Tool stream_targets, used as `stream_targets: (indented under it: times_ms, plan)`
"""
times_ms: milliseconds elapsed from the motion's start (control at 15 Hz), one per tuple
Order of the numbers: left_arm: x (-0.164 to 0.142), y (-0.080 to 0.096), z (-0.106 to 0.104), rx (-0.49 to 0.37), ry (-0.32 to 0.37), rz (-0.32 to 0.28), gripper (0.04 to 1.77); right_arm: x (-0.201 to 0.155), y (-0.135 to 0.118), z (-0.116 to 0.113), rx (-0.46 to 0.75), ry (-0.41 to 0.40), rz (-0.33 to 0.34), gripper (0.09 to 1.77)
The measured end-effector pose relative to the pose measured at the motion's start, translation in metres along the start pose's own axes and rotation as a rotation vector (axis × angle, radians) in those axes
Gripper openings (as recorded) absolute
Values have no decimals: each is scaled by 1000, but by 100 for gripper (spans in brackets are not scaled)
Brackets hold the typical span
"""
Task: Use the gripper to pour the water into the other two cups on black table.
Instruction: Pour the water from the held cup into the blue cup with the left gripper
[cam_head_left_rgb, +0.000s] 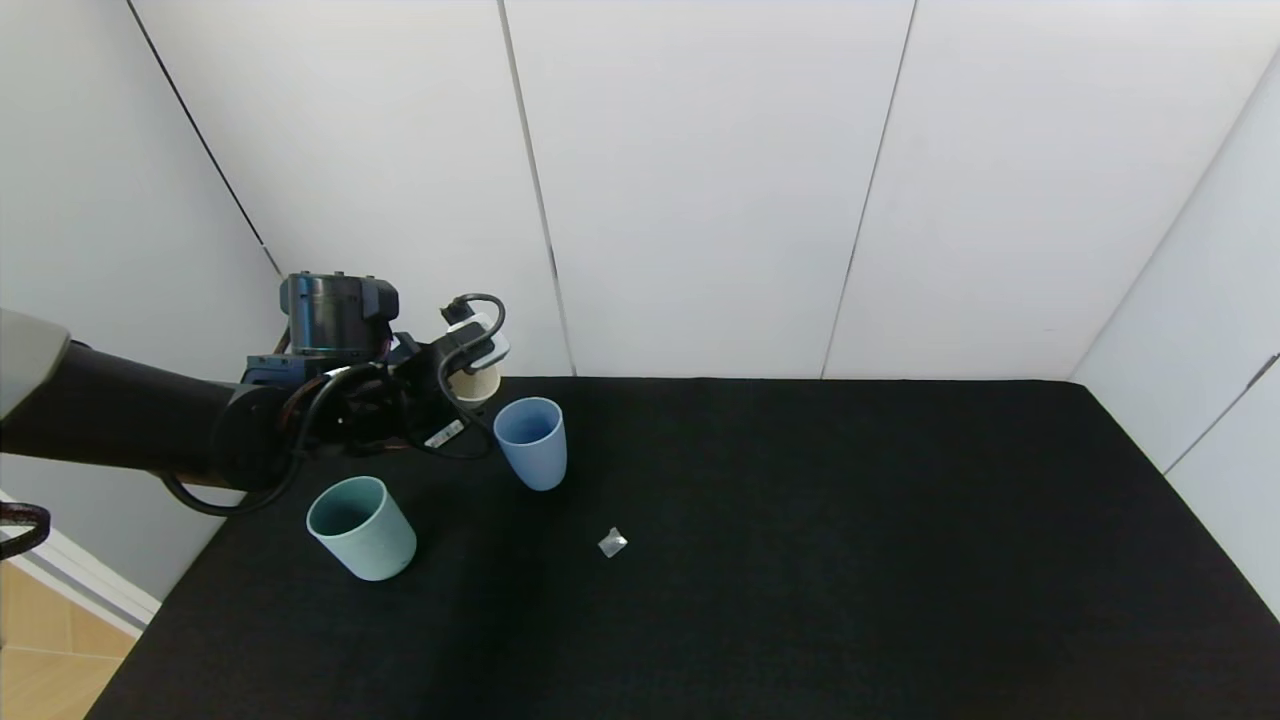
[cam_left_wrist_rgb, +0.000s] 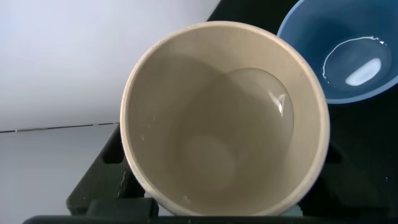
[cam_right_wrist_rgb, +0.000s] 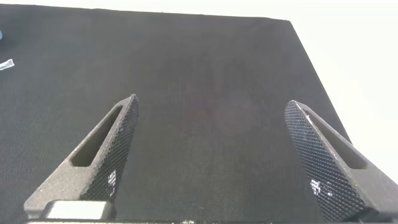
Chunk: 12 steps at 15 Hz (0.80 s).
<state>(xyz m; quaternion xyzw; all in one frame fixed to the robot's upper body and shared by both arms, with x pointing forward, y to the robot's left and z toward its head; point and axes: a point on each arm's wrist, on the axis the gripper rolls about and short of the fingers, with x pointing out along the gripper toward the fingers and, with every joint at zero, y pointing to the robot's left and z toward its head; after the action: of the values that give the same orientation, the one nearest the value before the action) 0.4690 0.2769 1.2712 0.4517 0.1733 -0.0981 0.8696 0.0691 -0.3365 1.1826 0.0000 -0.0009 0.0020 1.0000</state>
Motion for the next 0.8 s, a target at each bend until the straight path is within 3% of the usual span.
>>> stream_targets:
  times_ms: [800]
  plan:
    - [11, -9, 15, 152, 47, 43, 127, 0, 0, 0, 0, 0, 0, 171]
